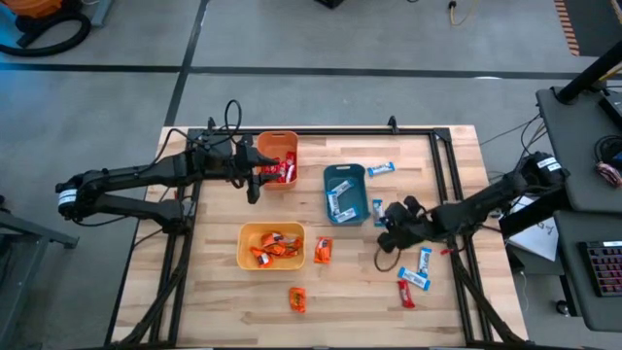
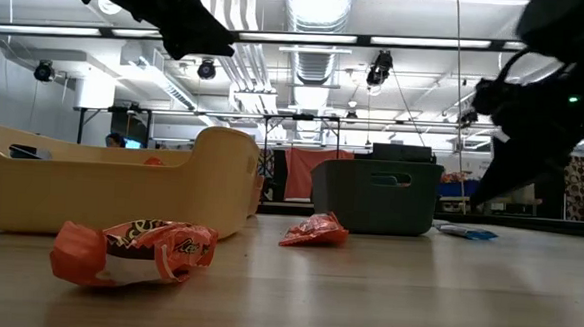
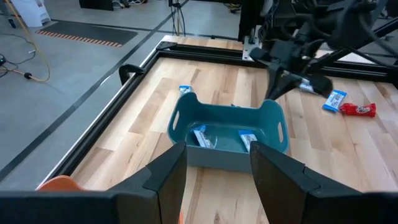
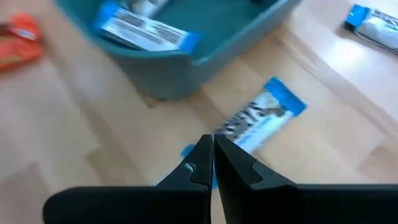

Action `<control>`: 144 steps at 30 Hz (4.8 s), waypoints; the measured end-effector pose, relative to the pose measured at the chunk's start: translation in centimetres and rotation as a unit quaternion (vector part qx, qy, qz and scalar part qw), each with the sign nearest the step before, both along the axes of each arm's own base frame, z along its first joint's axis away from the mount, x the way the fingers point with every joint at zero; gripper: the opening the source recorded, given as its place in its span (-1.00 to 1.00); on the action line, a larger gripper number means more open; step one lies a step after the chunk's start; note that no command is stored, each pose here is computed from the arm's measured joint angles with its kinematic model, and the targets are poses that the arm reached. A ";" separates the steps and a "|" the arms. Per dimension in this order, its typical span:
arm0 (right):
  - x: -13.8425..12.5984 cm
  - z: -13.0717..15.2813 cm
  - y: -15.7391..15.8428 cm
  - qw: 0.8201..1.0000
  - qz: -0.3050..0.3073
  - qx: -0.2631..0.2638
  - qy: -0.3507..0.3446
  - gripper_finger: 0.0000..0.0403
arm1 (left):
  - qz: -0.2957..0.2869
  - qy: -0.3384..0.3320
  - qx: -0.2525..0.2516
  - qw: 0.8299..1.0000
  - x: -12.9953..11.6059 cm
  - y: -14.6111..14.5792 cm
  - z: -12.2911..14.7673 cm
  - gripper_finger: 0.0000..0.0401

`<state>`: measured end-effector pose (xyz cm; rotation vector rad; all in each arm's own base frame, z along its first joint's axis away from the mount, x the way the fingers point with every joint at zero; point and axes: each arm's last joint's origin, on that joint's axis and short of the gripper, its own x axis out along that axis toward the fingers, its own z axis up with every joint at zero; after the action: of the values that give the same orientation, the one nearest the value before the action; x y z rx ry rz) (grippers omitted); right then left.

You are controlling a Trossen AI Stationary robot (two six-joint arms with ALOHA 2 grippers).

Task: Organize candy in baskets
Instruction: Put the white chocolate into the blue bin, then put the red chocolate into the orange bin

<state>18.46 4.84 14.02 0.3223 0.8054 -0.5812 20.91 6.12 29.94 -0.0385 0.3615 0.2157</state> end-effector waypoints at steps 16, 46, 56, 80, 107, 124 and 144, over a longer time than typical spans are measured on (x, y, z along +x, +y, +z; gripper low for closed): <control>-2.0 -2.6 1.0 0.987 -0.046 -0.053 -0.145 -0.93 | -0.001 0.010 -0.005 1.000 0.0 -0.1 -0.8 -0.20; -0.7 -7.4 1.3 0.979 -0.159 -0.074 -0.105 0.20 | 0.000 0.008 -0.008 1.000 0.0 -0.1 -0.7 -0.20; -0.9 -8.2 1.2 0.978 -0.169 -0.082 -0.094 -0.27 | 0.000 0.008 -0.008 1.000 0.0 -0.1 -0.8 -0.20; -0.5 -5.5 1.4 0.975 -0.158 -0.057 -0.143 -0.92 | 0.000 0.012 -0.009 1.000 -0.1 -0.1 -1.0 -0.20; 1.8 3.5 2.1 0.957 -0.130 -0.146 -0.216 -0.92 | 0.005 0.001 -0.019 1.000 0.0 -0.1 -0.9 -0.20; 8.2 3.9 1.5 0.966 -0.147 -0.123 -0.172 -0.91 | -0.035 -0.061 -0.024 0.997 0.8 -1.9 -0.2 -0.20; 8.8 3.4 0.8 0.971 -0.150 -0.095 -0.158 -0.44 | -0.063 -0.076 -0.044 0.994 1.2 -3.4 -0.8 -0.20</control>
<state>27.28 5.64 17.47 0.3526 0.3909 -0.8584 22.10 2.71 29.13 -0.1183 0.2205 0.0711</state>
